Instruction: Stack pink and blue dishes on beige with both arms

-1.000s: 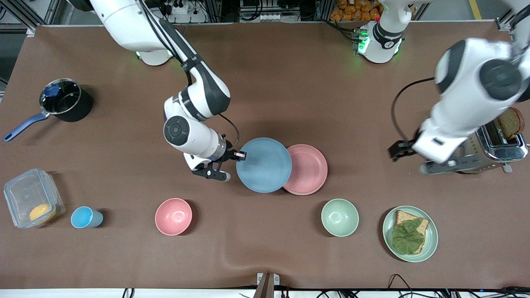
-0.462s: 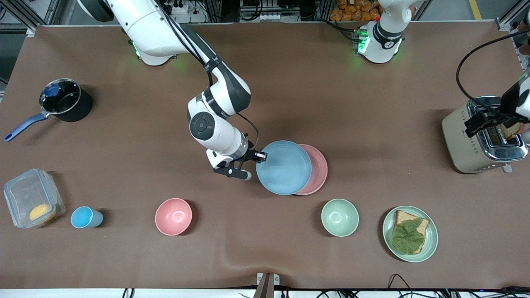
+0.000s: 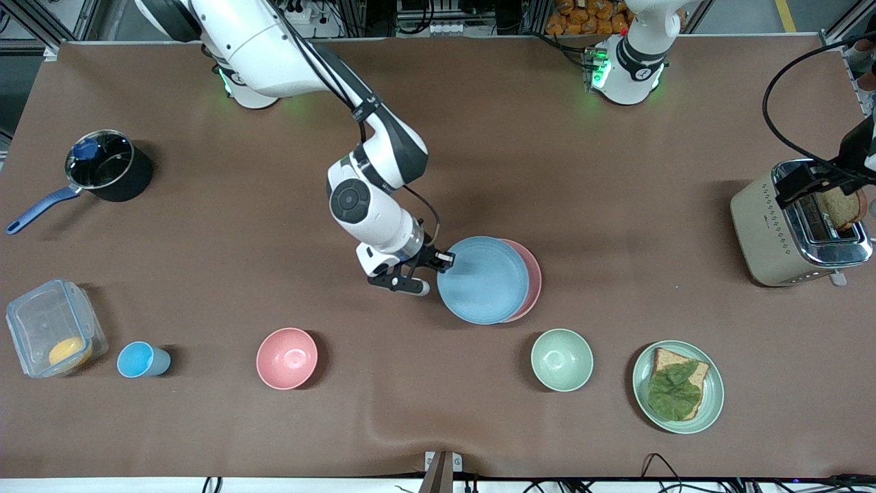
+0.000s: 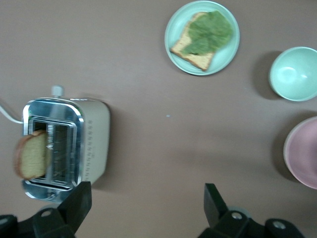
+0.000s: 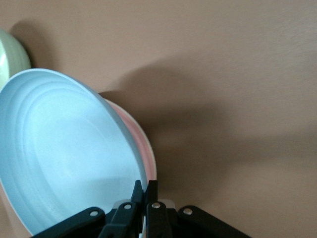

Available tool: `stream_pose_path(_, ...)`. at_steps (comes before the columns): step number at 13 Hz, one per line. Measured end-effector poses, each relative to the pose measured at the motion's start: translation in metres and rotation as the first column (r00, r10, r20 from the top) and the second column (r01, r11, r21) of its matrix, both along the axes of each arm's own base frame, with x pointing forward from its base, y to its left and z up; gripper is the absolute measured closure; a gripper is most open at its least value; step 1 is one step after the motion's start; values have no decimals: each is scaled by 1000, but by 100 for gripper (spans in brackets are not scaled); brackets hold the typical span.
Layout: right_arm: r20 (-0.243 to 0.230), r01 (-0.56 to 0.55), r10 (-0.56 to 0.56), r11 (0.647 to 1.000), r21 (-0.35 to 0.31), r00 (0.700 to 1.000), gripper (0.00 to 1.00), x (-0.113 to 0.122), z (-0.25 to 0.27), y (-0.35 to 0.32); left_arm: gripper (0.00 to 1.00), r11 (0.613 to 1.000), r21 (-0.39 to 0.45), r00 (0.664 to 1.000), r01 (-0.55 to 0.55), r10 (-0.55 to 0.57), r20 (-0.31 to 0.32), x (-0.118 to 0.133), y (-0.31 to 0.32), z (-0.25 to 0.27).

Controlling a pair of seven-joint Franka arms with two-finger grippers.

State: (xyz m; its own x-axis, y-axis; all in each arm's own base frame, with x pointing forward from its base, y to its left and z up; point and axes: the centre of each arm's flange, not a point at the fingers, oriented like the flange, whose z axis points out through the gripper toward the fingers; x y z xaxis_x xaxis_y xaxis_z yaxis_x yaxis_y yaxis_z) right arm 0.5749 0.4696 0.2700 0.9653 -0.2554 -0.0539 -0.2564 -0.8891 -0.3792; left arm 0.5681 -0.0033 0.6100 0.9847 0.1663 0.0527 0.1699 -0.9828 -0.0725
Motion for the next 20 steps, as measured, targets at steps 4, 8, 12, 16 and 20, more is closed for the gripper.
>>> stream_pose_path(4, -2, -9, 9, 1000, -7, 1000, 95, -9, -25, 11, 0, 999, -30, 1000, 23, -24, -8, 2, -9, -4)
stream_pose_path(8, 23, -1, 1, 1000, 2, 1000, 95, -9, -36, 15, 0, 999, -38, 1000, 29, -29, -10, 2, 8, -4)
stream_pose_path(12, 32, -3, 3, 1000, 8, 999, 95, -9, -41, 21, 0, 996, -40, 996, 84, -85, -25, -3, -24, -2)
stream_pose_path(16, 39, -3, 3, 1000, 13, 999, 68, -9, -39, 23, 0, 991, -37, 992, 127, -126, 23, 4, -48, -2)
stream_pose_path(20, 52, 6, -7, 1000, 19, 999, 21, 4, -21, 17, 0, 992, -37, 992, 125, -124, 15, 7, -41, -9)
